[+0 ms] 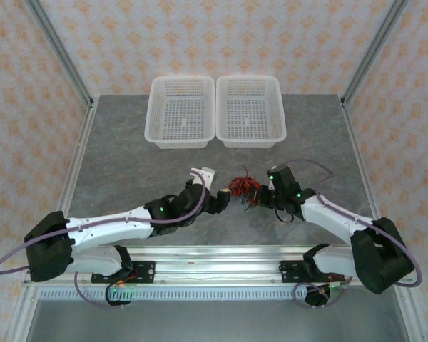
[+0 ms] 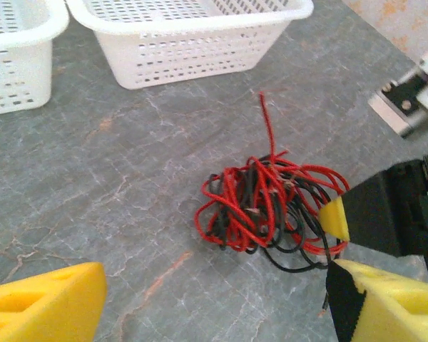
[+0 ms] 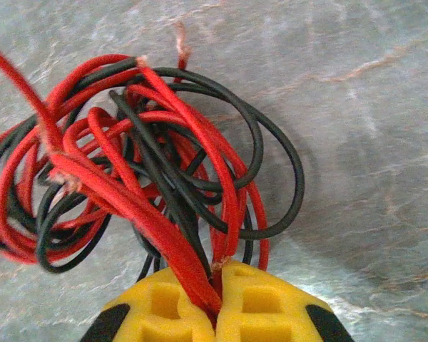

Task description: Untangle the cables

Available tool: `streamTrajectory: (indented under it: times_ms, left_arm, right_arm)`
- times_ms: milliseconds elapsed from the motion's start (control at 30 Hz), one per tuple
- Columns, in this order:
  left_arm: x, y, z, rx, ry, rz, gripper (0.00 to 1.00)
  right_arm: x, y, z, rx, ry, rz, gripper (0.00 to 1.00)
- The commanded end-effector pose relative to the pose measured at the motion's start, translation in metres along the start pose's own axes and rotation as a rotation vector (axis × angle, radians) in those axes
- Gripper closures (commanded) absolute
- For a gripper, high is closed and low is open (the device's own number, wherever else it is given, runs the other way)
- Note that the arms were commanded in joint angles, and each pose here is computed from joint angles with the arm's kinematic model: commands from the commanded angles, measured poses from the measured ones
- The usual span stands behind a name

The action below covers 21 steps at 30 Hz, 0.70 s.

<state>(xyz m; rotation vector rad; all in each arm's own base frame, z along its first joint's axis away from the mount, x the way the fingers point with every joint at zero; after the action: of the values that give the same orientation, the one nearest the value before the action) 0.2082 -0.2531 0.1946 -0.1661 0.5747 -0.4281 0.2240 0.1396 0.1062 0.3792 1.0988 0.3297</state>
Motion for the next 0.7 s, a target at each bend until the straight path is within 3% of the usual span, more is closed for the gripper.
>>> streamTrajectory:
  times_ms: [0, 133, 333, 667]
  left_arm:
    - [0.005, -0.015, -0.005, 0.085, 0.05, -0.072, 0.17]
    - [0.02, -0.022, -0.018, 0.155, 0.112, -0.109, 0.16]
    - [0.05, -0.014, -0.039, 0.239, 0.176, 0.007, 0.15]
    - [0.088, 0.012, -0.047, 0.18, 0.211, 0.013, 0.28]
  right_arm:
    - [-0.008, 0.014, -0.004, -0.045, 0.101, 0.058, 1.0]
    - [-0.008, 0.023, -0.005, -0.047, 0.16, 0.108, 1.0]
    - [-0.006, 0.028, -0.006, -0.043, 0.202, 0.136, 1.0]
    - [-0.005, 0.027, -0.007, -0.039, 0.221, 0.129, 1.0]
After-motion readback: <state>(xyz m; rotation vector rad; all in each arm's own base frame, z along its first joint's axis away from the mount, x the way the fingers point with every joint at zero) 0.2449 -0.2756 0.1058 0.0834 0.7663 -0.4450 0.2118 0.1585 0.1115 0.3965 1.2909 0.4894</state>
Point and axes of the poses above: each hand's point on the last joint's axis, 136 mm out from that joint toward the fingers, its own x axis out along the fingers, its own y axis along the line the jaws close on, z = x × y, the point moved 6 cm from there along -x, back along the fingers, and after that the axes turned 5 degrees about -x, right-handed, at the moved point
